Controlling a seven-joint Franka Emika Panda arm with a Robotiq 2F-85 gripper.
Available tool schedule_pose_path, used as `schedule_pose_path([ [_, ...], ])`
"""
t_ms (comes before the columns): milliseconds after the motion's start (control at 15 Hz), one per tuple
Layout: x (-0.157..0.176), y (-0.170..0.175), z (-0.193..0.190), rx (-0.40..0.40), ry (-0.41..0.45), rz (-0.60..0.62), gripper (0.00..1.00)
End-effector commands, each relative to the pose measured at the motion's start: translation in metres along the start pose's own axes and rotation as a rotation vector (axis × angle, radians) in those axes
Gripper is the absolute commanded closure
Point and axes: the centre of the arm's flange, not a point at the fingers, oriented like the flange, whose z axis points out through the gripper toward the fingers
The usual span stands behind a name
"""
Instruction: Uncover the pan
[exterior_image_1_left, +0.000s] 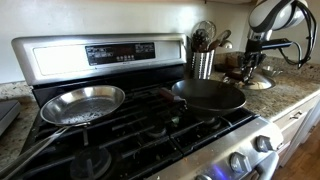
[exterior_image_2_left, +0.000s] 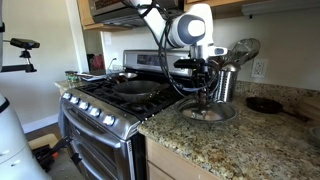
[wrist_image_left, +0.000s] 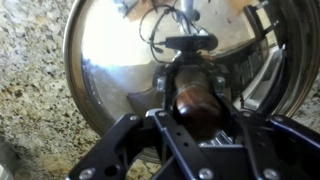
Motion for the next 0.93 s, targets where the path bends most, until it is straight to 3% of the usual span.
schedule_pose_path([
  [0,0.015,-0.005,0.018,-0.016,0.024,0.026,0.8],
  [867,-0.007,0.016,0.028,-0.043,-0.001,0.026,0.8],
])
